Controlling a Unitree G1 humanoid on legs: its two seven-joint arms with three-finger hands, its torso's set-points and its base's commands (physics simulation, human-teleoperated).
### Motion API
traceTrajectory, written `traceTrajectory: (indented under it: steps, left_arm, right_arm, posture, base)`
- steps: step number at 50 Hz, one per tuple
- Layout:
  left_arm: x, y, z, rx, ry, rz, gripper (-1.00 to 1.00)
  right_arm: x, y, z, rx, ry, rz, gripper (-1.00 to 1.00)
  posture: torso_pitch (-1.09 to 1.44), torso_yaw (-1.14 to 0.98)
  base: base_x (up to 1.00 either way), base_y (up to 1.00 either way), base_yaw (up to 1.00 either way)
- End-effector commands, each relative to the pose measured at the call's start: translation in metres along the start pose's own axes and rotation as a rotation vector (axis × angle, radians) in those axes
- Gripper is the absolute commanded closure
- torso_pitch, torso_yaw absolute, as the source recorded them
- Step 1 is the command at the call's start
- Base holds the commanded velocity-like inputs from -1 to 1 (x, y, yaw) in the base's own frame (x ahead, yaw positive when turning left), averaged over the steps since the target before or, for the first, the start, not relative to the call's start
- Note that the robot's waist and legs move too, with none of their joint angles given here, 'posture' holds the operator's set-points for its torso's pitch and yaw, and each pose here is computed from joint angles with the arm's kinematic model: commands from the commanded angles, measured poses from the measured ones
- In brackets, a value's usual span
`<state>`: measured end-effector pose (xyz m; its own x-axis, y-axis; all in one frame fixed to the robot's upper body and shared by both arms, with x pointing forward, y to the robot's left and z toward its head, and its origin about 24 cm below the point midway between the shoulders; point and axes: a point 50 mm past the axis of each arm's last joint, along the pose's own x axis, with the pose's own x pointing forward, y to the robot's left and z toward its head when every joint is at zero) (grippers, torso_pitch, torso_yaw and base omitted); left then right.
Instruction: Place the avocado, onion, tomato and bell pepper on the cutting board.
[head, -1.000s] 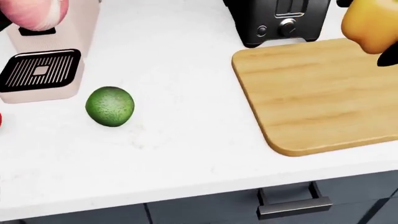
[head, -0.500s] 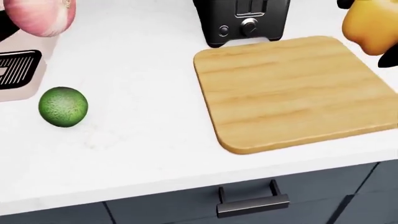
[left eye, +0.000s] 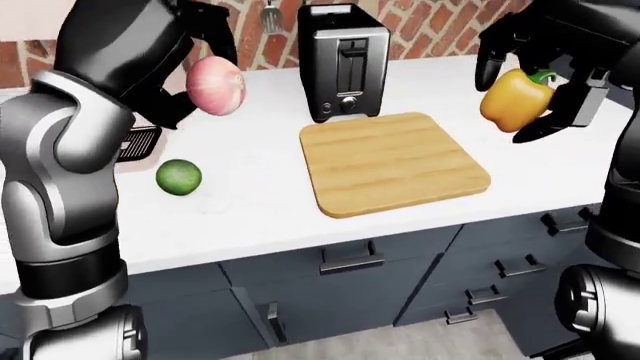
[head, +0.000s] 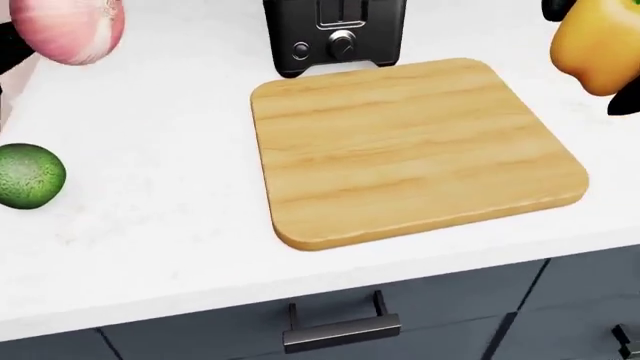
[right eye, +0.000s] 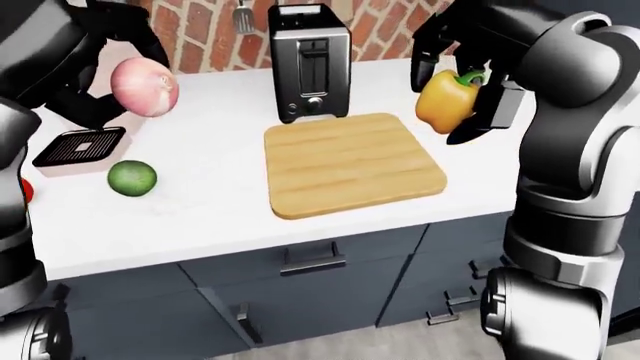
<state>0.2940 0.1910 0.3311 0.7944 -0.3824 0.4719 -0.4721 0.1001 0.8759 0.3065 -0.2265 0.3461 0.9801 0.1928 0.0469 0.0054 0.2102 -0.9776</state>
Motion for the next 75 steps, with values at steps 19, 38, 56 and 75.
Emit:
traceTrajectory:
  steps: [19,38,56,75]
  left_arm:
    - [-0.0023,0.0221,-0.0040,0.025,0.021,0.095,1.00]
    - [-0.0043,0.0204,-0.0047,0.025,0.023,0.090,1.00]
    - [-0.0041,0.0201,-0.0044,0.021,0.021,0.089,1.00]
    - [-0.0055,0.0192,-0.0057,0.022,0.026,0.089,1.00]
  right_arm:
    - [-0.0072,-0.0176,0.0126,-0.027,-0.049,-0.084,1.00]
    - [-0.0077,-0.0152,0.0117,-0.029,-0.043,-0.078,1.00]
    - [-0.0070,-0.0150,0.0115,-0.033,-0.041,-0.089,1.00]
    - [-0.0070,-0.0153,0.0115,-0.033,-0.034,-0.090,1.00]
  posture:
    - [0.00,0.00]
    - [0.00,0.00]
    - [0.00,0.00]
    - [0.00,0.00]
  base:
    - [0.00,-0.16,0.00]
    - [0.00,-0.16,0.00]
    - [0.00,-0.07,0.00]
    - [0.06,0.00,0.00]
